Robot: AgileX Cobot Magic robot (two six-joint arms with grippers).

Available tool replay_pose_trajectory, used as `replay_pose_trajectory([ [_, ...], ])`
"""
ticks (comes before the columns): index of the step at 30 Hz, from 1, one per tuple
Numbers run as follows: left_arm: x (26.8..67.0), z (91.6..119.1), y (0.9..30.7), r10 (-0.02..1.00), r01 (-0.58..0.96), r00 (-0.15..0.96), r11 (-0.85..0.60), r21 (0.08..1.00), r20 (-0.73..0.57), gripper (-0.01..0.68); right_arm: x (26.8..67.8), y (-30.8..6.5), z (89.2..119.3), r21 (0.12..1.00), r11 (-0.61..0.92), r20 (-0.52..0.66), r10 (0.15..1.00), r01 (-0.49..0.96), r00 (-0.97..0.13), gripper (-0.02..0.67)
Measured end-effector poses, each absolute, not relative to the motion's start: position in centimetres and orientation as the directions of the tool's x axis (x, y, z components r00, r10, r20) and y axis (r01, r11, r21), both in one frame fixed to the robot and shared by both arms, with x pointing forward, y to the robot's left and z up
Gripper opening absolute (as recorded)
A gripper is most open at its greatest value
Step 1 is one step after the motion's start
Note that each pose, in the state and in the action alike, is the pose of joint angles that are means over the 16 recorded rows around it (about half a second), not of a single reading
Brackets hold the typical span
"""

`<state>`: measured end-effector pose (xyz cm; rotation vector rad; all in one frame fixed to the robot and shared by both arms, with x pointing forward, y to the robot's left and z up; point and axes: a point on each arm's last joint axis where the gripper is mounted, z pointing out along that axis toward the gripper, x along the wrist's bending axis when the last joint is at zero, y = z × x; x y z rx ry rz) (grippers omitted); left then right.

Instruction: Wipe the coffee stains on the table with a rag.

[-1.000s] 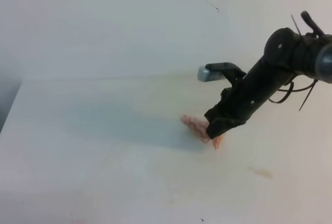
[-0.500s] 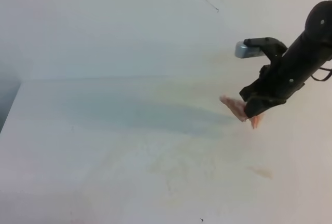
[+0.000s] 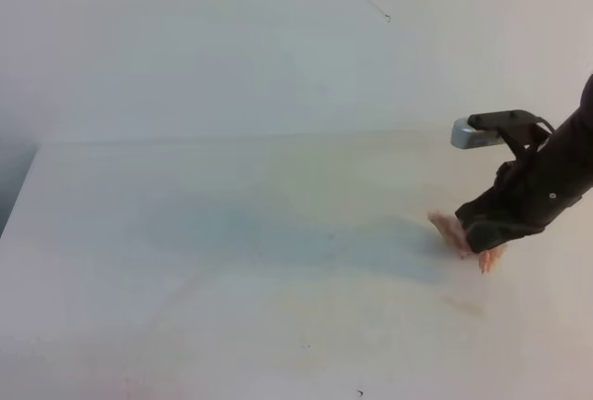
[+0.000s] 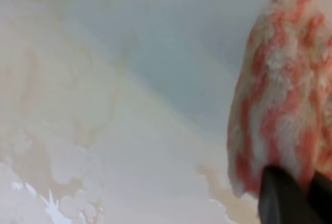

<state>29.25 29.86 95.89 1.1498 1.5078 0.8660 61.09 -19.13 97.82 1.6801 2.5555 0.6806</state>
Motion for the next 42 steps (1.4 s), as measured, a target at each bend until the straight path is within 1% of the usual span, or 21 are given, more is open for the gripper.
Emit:
replay_pose_trajectory([
  [5,29.3,95.9,29.9,0.957,0.235,-0.038,0.289,0.928,-0.288,-0.001,61.2,-18.9,98.1,0.362,0.342,0.243,0.864,0.867,-0.442,0.137],
  [9,29.3,95.9,29.9,0.957,0.235,-0.038,0.289,0.928,-0.288,-0.001,61.3,-18.7,99.1,0.382,0.351,0.252,0.85,0.855,-0.462,0.219],
  [11,29.3,95.9,29.9,0.957,0.233,-0.038,0.289,0.929,-0.288,-0.001,61.3,-18.6,99.8,0.395,0.354,0.253,0.845,0.848,-0.471,0.254],
  [13,29.3,95.9,29.9,0.957,0.233,-0.038,0.289,0.929,-0.288,-0.001,61.3,-18.6,100.5,0.407,0.358,0.25,0.841,0.84,-0.479,0.271],
  [16,29.3,95.9,29.9,0.957,0.233,-0.038,0.289,0.929,-0.288,-0.001,61.1,-18.7,102.0,0.439,0.369,0.229,0.836,0.819,-0.499,0.244],
  [19,29.3,95.9,29.9,0.957,0.233,-0.038,0.289,0.929,-0.288,-0.001,60.6,-18.9,104.1,0.481,0.379,0.195,0.833,0.791,-0.518,0.186],
  [23,29.3,95.9,29.9,0.957,0.233,-0.038,0.289,0.929,-0.288,-0.001,59.3,-19.4,107.5,0.548,0.384,0.135,0.836,0.743,-0.532,0.11],
  [27,29.3,95.9,29.9,0.957,0.233,-0.038,0.289,0.929,-0.288,-0.001,57.5,-20.3,111.1,0.621,0.371,0.064,0.854,0.691,-0.516,0.03],
  [29,29.3,95.9,29.9,0.957,0.233,-0.038,0.289,0.929,-0.288,-0.001,56.3,-20.8,112.9,0.661,0.353,0.029,0.87,0.662,-0.493,0.002],
  [32,29.3,95.9,29.9,0.957,0.233,-0.038,0.289,0.929,-0.288,-0.001,54.4,-21.7,115.0,0.718,0.314,-0.01,0.897,0.621,-0.442,0.0],
  [35,29.3,95.9,29.9,0.957,0.233,-0.038,0.289,0.929,-0.288,-0.001,52.3,-22.6,116.4,0.771,0.263,-0.032,0.925,0.58,-0.378,0.0],
  [38,29.3,95.9,29.9,0.957,0.233,-0.038,0.289,0.929,-0.288,-0.001,50.0,-23.6,117.1,0.822,0.212,-0.04,0.947,0.529,-0.317,0.0],
  [42,29.3,95.9,29.9,0.957,0.235,-0.038,0.289,0.928,-0.288,-0.001,47.0,-24.6,117.0,0.868,0.152,-0.029,0.966,0.472,-0.257,0.0],
])
